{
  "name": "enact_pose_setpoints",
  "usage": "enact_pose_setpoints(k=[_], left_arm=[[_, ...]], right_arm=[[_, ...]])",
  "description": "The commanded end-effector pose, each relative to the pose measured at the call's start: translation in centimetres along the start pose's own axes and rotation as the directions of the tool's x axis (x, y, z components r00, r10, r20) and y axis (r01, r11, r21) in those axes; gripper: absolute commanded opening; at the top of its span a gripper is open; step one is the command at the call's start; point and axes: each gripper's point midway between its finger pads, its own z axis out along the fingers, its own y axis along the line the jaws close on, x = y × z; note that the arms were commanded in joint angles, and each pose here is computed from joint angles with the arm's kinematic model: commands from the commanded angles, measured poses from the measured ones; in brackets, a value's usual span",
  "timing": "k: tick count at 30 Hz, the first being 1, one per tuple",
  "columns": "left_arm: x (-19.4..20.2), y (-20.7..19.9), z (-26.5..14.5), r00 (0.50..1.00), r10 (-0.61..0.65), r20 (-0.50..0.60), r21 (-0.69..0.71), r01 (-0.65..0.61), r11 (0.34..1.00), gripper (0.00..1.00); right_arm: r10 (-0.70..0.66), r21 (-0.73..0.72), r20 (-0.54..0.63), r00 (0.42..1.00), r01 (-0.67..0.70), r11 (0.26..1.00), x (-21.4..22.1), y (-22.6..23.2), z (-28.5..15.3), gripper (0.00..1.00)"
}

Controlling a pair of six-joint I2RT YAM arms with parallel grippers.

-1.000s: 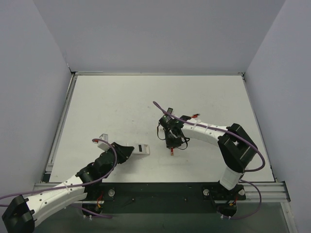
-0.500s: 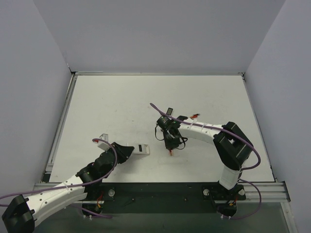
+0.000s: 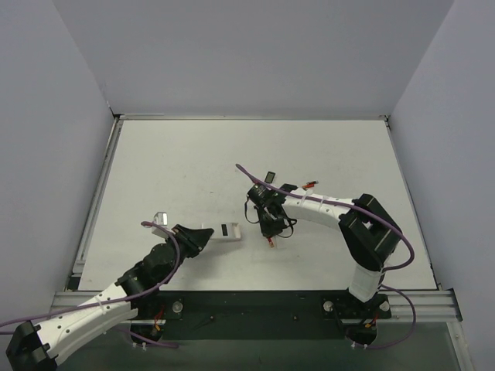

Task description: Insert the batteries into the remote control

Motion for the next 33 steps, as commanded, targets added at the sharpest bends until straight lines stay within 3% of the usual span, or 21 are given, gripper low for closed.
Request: enact_pose_setpoints(k=[1, 5, 10, 16, 19, 22, 25, 26, 28, 29, 33], left_arm=[[1.5, 3.9, 0.0, 1.000, -0.004, -0.015, -0.048, 0.003, 0.999, 0.00], [1.5, 3.7, 0.0, 1.000, -0.003, -0.018, -0.050, 0.002, 0.999, 0.00], [1.7, 3.5, 0.1, 1.000, -0.010, -0.028, -0.044, 0.009, 0.999, 0.00], [1.9, 3.0, 0.1, 0.999, -0.041, -0.032, -0.009, 0.041, 0.999, 0.00], [1.7, 2.0, 0.0, 0.998, -0.065, -0.027, 0.042, 0.066, 0.997, 0.00], [1.5, 1.2, -0.1, 0.996, -0.086, -0.022, 0.086, 0.088, 0.992, 0.00], [1.0, 0.2, -0.3, 0.994, -0.109, -0.011, 0.127, 0.110, 0.986, 0.00], [0.9, -0.4, -0.3, 0.993, -0.117, -0.010, 0.150, 0.117, 0.982, 0.00], [0.6, -1.0, -0.4, 0.993, -0.121, -0.004, 0.173, 0.120, 0.978, 0.00], [0.4, -1.7, -0.6, 0.991, -0.131, -0.001, 0.205, 0.129, 0.970, 0.00], [-0.2, -3.6, -1.0, 0.991, -0.132, 0.011, 0.293, 0.123, 0.948, 0.00]], right_arm=[[-0.021, 0.038, -0.039, 0.999, 0.022, 0.999, 1.2, -0.7, 0.5, 0.13], [-0.034, 0.022, -0.068, 0.997, 0.035, 0.999, 1.8, -0.3, 0.7, 0.19], [-0.051, 0.021, -0.080, 0.996, 0.053, 0.998, 2.0, -0.1, 1.2, 0.18], [-0.084, -0.026, -0.051, 0.995, 0.083, 0.996, 1.8, 0.6, 0.9, 0.00], [-0.078, -0.091, 0.026, 0.997, 0.080, 0.993, 0.8, 1.4, -0.6, 0.00], [-0.039, -0.153, 0.183, 0.982, 0.068, 0.986, -1.4, 2.0, -3.9, 0.00], [0.045, -0.204, 0.380, 0.924, 0.036, 0.978, -4.1, 1.6, -8.4, 0.00], [0.095, -0.260, 0.470, 0.877, 0.035, 0.965, -5.4, 1.9, -11.3, 0.00], [0.137, -0.298, 0.533, 0.835, 0.035, 0.954, -5.9, 1.6, -13.2, 0.00], [0.187, -0.356, 0.594, 0.782, 0.048, 0.933, -6.8, 1.9, -15.8, 0.00], [0.255, -0.463, 0.675, 0.693, 0.127, 0.877, -7.4, 3.5, -20.3, 0.00]])
